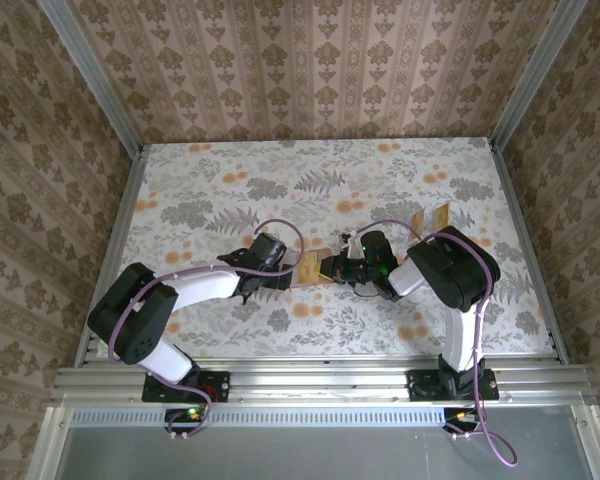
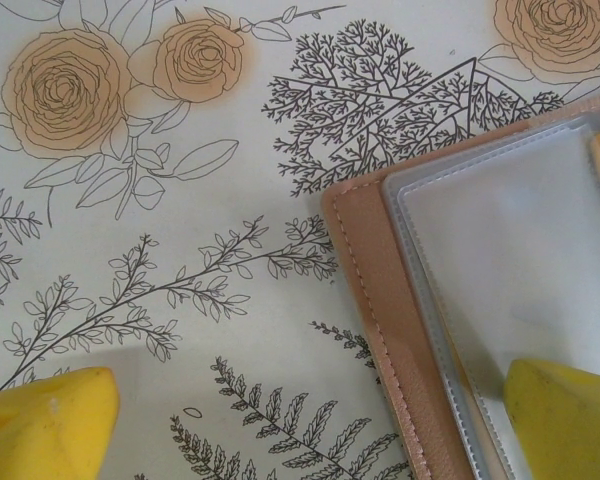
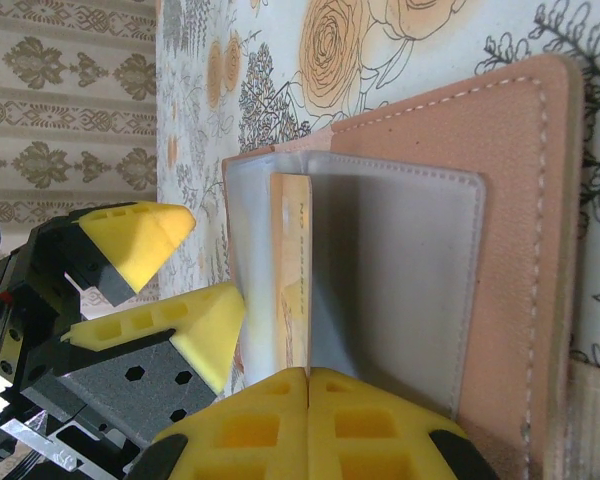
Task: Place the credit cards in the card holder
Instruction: Insert the credit card into the card slot.
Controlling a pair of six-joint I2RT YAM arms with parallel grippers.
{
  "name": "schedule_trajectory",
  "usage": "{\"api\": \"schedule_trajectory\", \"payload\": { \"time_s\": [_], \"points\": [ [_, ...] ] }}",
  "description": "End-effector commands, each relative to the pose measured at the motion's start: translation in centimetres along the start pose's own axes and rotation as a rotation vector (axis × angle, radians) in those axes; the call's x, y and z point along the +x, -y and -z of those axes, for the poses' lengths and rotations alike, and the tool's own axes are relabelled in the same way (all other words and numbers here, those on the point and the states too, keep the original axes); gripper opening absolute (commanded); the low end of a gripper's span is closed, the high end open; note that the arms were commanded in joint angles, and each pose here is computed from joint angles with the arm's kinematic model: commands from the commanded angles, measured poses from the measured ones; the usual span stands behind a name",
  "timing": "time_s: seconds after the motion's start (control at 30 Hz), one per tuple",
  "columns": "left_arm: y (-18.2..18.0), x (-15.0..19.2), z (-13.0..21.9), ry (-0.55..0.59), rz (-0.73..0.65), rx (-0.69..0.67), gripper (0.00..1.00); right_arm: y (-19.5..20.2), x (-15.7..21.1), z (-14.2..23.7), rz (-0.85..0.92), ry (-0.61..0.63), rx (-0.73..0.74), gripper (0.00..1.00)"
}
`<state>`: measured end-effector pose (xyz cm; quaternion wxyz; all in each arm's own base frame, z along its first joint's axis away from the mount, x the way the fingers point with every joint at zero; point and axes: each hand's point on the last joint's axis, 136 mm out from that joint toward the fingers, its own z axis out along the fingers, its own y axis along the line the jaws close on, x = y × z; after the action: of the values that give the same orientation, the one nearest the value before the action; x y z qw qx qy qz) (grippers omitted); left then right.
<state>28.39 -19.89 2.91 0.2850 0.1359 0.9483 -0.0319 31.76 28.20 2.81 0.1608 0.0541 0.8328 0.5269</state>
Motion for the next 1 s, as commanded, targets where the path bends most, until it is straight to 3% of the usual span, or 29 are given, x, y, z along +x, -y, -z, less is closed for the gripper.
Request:
{"api": "schedule_trajectory", "payload": {
  "time_s": [0.0, 0.97],
  "points": [
    [-0.9, 2.1, -0.3, -0.070, -0.021, -0.033, 1.00, 3.6, 1.6, 0.5, -0.067, -0.029, 0.119, 0.00],
    [-0.9, 2.2, -0.3, -0.070, -0.018, -0.031, 1.00, 2.2, 2.1, -1.9, -0.050, -0.106, 0.092, 0.00]
  ]
}}
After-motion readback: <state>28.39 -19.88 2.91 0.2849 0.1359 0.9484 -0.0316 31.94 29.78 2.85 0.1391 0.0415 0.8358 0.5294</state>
